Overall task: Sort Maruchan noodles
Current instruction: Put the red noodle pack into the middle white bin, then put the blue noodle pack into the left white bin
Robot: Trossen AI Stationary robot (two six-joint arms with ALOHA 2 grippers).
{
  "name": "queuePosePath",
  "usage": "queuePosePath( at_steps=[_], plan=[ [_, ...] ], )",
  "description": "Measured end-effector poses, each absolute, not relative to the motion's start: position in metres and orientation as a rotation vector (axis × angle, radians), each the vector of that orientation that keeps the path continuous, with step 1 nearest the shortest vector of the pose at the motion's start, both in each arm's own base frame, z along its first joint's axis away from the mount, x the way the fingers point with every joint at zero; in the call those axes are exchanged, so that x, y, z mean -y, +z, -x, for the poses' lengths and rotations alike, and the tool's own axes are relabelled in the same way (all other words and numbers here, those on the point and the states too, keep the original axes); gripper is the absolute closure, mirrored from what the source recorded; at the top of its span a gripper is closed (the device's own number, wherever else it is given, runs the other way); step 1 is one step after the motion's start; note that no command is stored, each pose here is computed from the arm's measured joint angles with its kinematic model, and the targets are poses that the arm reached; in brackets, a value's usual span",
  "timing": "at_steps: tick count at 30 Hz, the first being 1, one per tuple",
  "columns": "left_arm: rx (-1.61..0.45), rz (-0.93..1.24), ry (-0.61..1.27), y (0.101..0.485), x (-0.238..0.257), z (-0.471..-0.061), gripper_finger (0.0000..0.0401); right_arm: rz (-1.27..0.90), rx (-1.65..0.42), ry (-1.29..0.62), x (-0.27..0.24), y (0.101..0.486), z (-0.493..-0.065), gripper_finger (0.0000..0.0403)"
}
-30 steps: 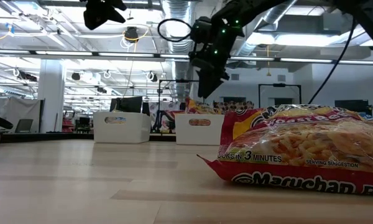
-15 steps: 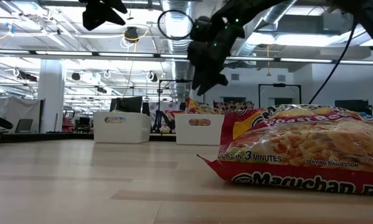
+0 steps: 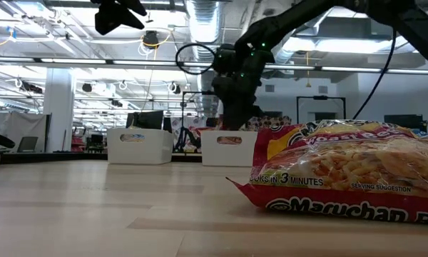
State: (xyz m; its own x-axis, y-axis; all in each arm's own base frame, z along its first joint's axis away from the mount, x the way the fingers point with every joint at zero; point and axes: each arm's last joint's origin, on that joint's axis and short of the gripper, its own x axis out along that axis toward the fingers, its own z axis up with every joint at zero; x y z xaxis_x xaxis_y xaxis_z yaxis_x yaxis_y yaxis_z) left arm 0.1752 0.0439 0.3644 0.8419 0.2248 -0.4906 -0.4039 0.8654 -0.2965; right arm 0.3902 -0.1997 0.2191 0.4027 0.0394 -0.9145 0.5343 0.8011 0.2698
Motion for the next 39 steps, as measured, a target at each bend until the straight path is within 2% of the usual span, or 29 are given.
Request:
queuePosePath(
  at_steps=[7,14,26,39],
  plan=[
    [-0.460,0.400,0.359,0.364,-0.044,-0.175,0.0259,-0.573,-1.135,-0.353,0.204,0.203,-0.397,0.0227],
    [-0.458,0.393,0.371,0.364,-0.045,-0.175,0.0259,-0.490,-1.058,-0.441,0.214,0.205,-0.402,0.0227],
    [-0.456,0.390,0.385,0.364,-0.045,-0.175,0.0259,-0.426,-1.029,-0.419,0.219,0.208,-0.402,0.0227],
    [-0.464,0.364,0.379,0.364,-0.045,-0.175,0.0259,-0.404,-0.954,-0.377,0.201,0.258,-0.389,0.0227]
  ],
)
